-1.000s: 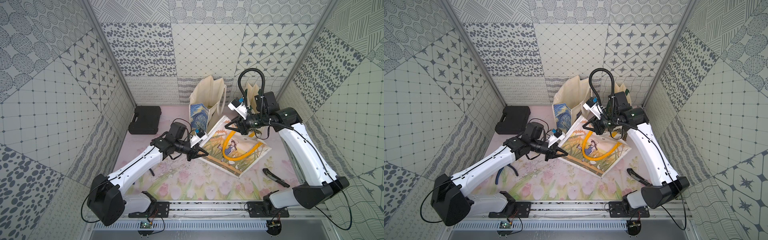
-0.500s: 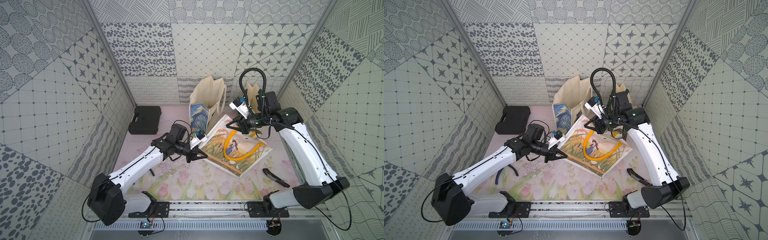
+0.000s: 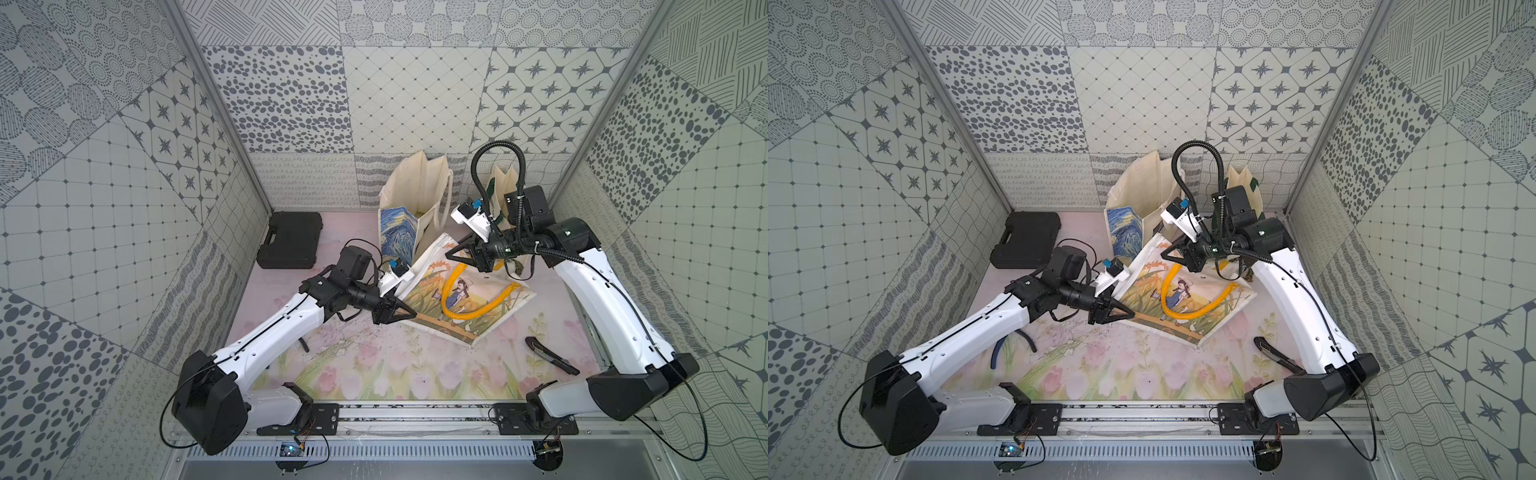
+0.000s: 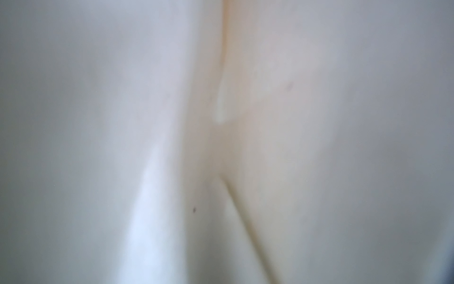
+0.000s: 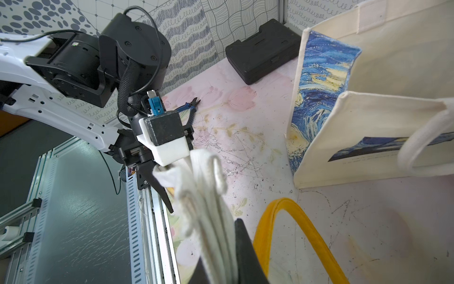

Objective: Put away the canvas bag
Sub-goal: Press the canvas bag.

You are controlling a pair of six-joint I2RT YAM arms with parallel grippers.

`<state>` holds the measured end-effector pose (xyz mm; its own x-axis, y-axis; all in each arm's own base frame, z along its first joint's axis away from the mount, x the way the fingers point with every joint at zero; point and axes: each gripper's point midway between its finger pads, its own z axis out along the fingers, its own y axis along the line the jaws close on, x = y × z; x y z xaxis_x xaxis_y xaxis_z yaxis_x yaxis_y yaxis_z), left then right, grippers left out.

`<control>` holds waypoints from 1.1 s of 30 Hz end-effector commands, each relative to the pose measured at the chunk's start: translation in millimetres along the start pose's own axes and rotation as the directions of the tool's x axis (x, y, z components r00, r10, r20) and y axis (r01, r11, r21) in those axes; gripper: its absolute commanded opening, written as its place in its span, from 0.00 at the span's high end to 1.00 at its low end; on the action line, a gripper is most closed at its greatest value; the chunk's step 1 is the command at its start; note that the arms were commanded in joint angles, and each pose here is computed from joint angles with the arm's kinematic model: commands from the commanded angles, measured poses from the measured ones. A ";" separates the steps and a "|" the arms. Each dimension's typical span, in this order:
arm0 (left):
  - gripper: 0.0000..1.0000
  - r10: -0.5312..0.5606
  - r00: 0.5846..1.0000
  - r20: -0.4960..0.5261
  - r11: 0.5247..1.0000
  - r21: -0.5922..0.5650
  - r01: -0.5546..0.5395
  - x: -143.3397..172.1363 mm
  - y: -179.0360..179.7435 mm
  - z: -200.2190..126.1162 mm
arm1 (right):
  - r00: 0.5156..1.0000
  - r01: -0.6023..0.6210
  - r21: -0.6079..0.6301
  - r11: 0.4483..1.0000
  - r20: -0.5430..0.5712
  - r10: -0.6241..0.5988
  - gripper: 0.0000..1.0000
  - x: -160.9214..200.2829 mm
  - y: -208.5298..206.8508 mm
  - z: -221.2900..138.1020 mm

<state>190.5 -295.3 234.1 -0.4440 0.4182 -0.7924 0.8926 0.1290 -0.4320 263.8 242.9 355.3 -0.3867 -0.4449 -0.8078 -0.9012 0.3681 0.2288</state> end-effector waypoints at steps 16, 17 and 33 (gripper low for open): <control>0.64 0.107 0.993 0.044 0.993 0.043 -0.109 -51.8 -7.4 -2.3 | 0.988 0.063 -0.148 0.987 -0.131 -0.083 1.00 31.2 35.4 45.0; 0.64 0.103 0.994 0.046 0.994 0.043 -0.105 -53.6 -8.2 -3.0 | 0.988 0.060 -0.149 0.987 -0.135 -0.080 1.00 32.9 36.1 47.8; 1.00 0.115 0.989 0.097 0.979 0.158 -0.130 -62.4 -25.1 -3.1 | 0.983 0.060 -0.140 0.988 -0.164 -0.083 1.00 36.8 35.2 66.1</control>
<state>211.8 -319.4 285.8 -0.3721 0.3670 -0.8525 0.9213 0.0341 -0.3874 226.0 287.3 299.9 -0.3466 -0.6014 -0.7199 -0.9380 0.2285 0.2608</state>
